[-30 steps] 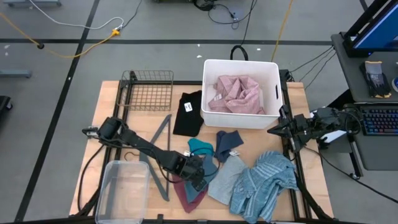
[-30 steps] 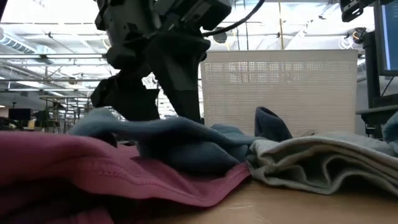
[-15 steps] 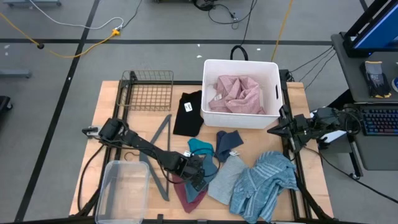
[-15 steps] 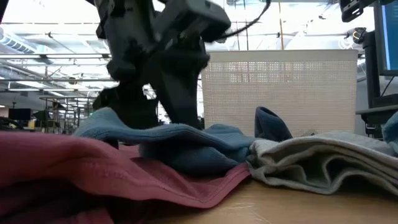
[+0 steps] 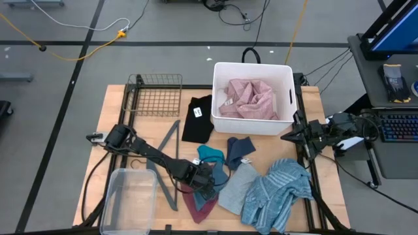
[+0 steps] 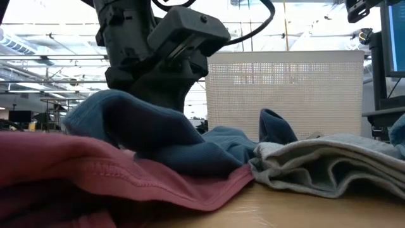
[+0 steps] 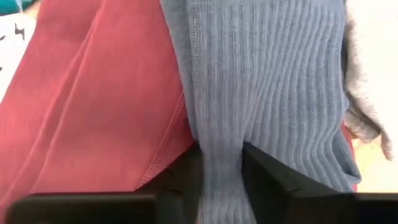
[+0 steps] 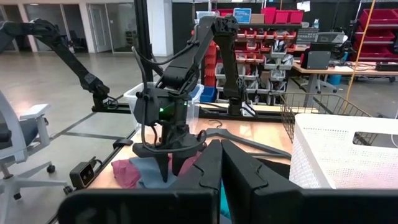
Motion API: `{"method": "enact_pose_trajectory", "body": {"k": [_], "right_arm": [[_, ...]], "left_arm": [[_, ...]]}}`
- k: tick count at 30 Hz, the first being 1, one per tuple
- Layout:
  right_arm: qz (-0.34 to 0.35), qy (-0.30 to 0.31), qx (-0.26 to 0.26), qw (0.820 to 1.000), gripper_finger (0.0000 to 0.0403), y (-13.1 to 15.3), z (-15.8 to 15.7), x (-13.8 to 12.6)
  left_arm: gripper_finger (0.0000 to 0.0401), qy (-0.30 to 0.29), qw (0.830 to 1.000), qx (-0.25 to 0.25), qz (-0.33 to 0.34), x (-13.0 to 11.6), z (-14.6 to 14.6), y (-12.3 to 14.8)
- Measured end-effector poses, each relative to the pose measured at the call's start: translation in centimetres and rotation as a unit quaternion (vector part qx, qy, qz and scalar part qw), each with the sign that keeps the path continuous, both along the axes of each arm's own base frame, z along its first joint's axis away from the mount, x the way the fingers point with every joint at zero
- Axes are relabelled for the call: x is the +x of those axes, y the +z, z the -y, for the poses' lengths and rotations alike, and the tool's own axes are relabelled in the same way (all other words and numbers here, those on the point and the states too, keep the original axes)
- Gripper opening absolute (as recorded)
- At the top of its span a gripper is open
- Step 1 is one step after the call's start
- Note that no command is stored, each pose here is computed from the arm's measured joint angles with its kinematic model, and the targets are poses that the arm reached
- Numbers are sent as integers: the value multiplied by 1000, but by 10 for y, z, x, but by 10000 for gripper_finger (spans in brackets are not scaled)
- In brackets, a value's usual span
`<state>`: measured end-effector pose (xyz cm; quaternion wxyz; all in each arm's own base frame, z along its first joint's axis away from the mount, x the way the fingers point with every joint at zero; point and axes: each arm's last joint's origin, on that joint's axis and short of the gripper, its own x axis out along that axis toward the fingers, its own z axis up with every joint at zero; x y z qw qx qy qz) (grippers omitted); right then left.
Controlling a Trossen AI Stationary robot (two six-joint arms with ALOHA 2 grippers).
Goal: Pick & Place Cloths
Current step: Put the gray sock in the gold wire basket
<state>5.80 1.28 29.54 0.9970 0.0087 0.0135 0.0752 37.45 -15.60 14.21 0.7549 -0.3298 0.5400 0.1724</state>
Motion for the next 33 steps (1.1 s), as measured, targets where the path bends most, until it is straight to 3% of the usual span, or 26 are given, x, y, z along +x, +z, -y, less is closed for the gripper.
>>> {"method": "enact_pose_trajectory", "body": {"k": [9,17,33], "right_arm": [[-1,0,9,1000,0,0,0,0],[-1,0,9,1000,0,0,0,0],[-1,0,9,1000,0,0,0,0]], "left_arm": [[8,-8,1000,-25,-1,2,2,4],[41,-8,1000,-27,10,7,4,11],[51,-12,999,-20,33,13,4,21]]}}
